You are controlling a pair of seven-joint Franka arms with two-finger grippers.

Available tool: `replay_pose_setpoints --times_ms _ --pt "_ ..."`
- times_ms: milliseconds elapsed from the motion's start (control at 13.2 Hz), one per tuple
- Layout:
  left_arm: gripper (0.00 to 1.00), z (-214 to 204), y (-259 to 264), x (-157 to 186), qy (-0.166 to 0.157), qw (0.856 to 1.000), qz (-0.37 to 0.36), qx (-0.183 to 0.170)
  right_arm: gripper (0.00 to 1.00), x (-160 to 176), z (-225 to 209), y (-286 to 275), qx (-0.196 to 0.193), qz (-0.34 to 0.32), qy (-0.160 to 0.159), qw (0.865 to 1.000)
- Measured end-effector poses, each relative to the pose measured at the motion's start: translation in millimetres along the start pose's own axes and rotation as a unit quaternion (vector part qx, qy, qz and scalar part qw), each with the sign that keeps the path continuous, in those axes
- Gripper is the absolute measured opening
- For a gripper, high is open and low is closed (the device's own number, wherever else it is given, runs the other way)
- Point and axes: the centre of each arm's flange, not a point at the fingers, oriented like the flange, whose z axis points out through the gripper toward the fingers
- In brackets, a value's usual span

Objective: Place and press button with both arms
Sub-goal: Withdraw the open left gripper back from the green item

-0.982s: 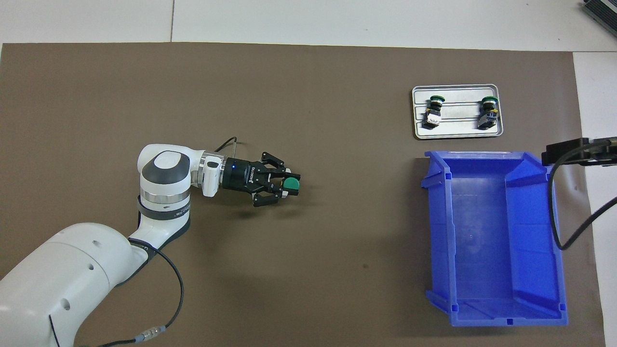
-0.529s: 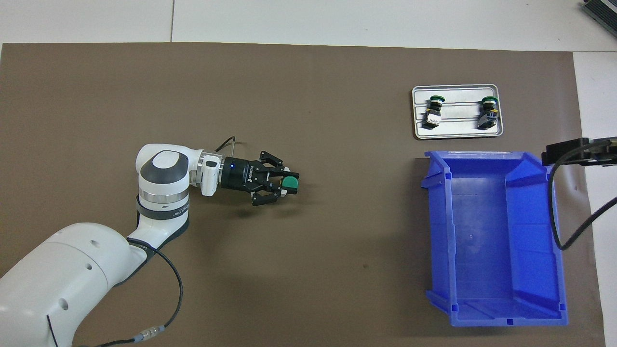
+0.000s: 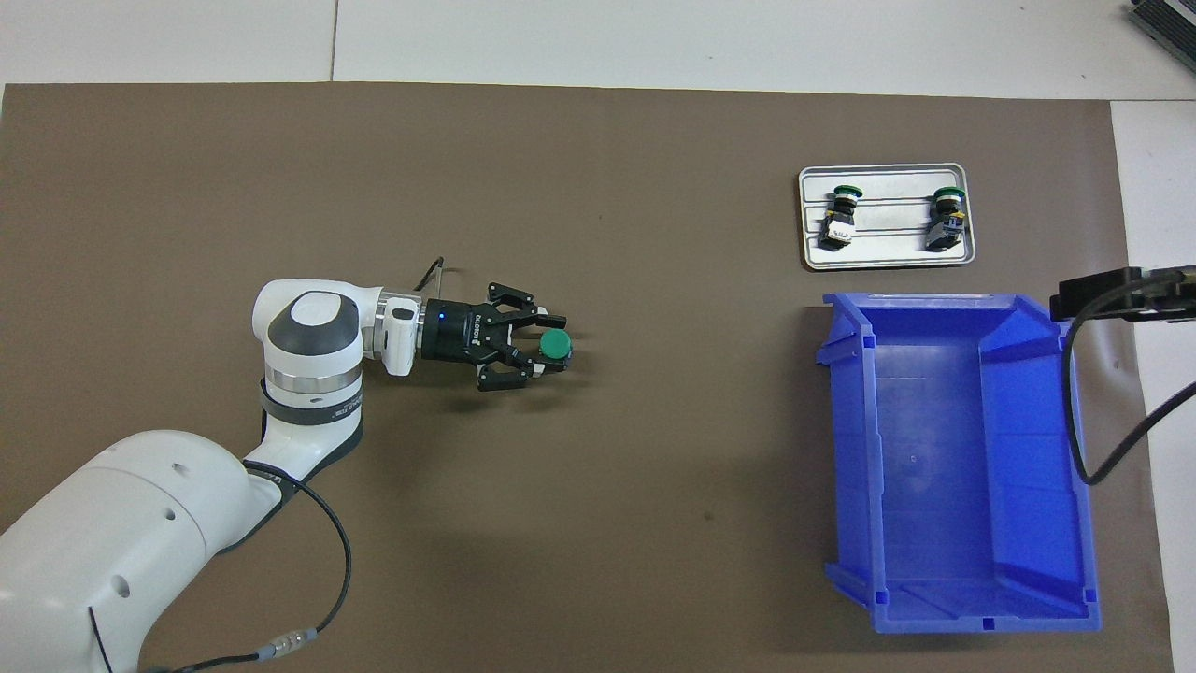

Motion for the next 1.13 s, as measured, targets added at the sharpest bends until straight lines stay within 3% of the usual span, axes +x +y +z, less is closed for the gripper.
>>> replay_pose_setpoints --times_ms 151,604,1133 --pt "0.97 -3 -1 -1 -0.001 1.000 0.000 0.004 1.00 0 0 0 0.000 0.000 0.000 1.000" --pt "1.00 -46 -15 14 -0.005 0.999 0.002 0.031 1.00 0 0 0 0.000 0.000 0.000 1.000" --pt "1.00 -110 0 130 -0.142 0.989 -0.031 0.041 1.00 0 0 0 0.000 0.000 0.000 1.000"
